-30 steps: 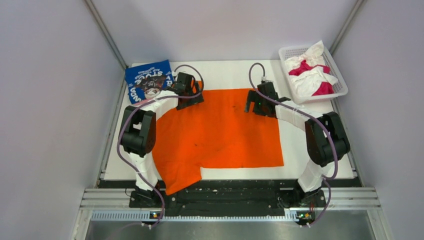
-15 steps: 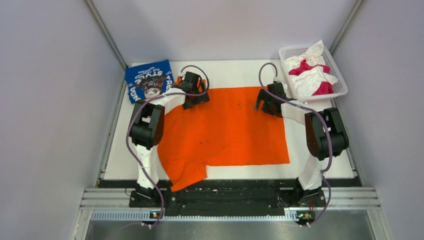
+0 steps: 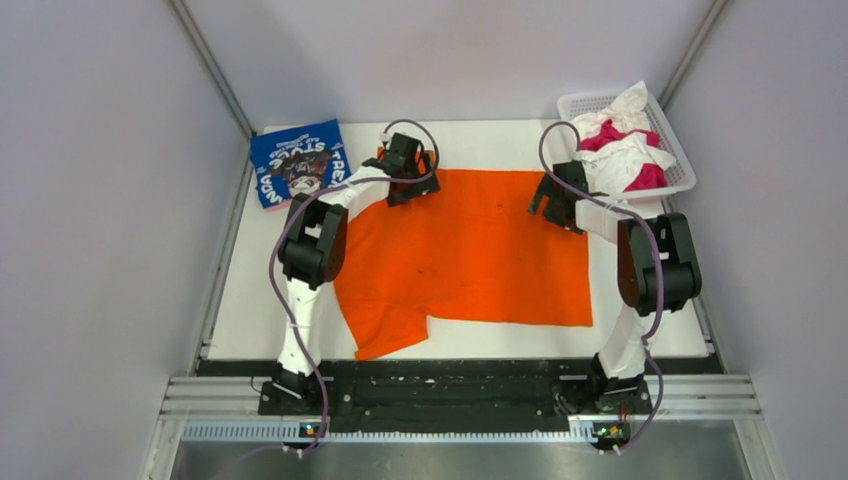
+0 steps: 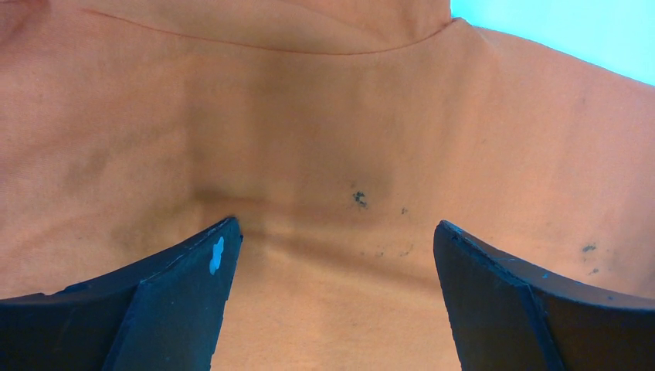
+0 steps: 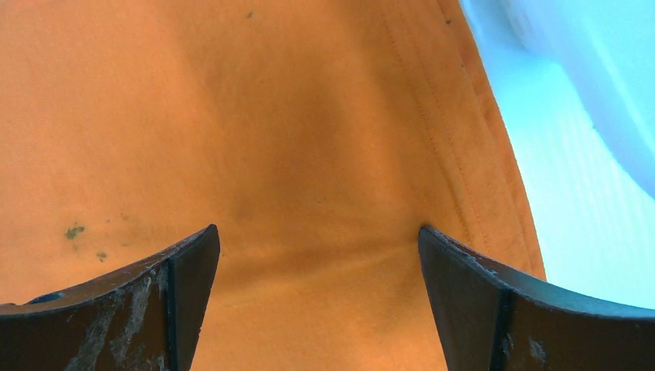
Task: Fold and stack the t-shirts
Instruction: Flatten out the tshirt
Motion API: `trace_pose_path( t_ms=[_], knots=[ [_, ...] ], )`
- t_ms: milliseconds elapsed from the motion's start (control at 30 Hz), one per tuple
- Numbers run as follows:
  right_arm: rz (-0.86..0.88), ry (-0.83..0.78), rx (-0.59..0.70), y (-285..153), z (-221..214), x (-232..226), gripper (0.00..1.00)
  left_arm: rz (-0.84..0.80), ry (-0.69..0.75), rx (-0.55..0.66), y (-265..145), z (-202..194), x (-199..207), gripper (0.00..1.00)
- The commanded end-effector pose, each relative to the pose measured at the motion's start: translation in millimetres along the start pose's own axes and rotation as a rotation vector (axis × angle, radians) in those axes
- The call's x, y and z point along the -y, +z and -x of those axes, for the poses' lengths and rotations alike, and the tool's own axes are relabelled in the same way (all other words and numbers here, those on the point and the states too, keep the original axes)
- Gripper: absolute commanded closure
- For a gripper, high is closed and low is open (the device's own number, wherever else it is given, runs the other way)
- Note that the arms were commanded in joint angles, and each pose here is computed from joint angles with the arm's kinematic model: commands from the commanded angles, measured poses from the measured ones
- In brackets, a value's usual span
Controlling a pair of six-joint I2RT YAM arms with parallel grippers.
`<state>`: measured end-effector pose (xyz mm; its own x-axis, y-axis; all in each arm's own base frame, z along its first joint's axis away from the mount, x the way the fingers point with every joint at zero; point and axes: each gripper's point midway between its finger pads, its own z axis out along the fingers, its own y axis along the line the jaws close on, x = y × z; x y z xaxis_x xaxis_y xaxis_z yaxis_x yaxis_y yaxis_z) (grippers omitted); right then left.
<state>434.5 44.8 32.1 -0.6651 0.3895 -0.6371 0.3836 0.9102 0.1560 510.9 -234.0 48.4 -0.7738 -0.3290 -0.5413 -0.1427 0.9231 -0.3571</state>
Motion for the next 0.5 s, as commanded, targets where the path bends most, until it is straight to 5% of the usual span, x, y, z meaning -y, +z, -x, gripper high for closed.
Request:
trace_pose_path(
  t_ms=[0, 267, 467],
  knots=[
    [-0.125, -0.021, -0.078, 5, -14, 33, 0.01, 0.016, 0.026, 0.005, -6, 8, -1, 0.01],
    [0.056, -0.051, 0.014, -24, 35, -13, 0.01, -0.042, 0.081, 0.22, -47, 77, 27, 0.01],
    [0.153, -0.099, 0.029, -21, 36, -48, 0.01, -0.103, 0.044, 0.242, -15, 103, 41, 0.01]
  ],
)
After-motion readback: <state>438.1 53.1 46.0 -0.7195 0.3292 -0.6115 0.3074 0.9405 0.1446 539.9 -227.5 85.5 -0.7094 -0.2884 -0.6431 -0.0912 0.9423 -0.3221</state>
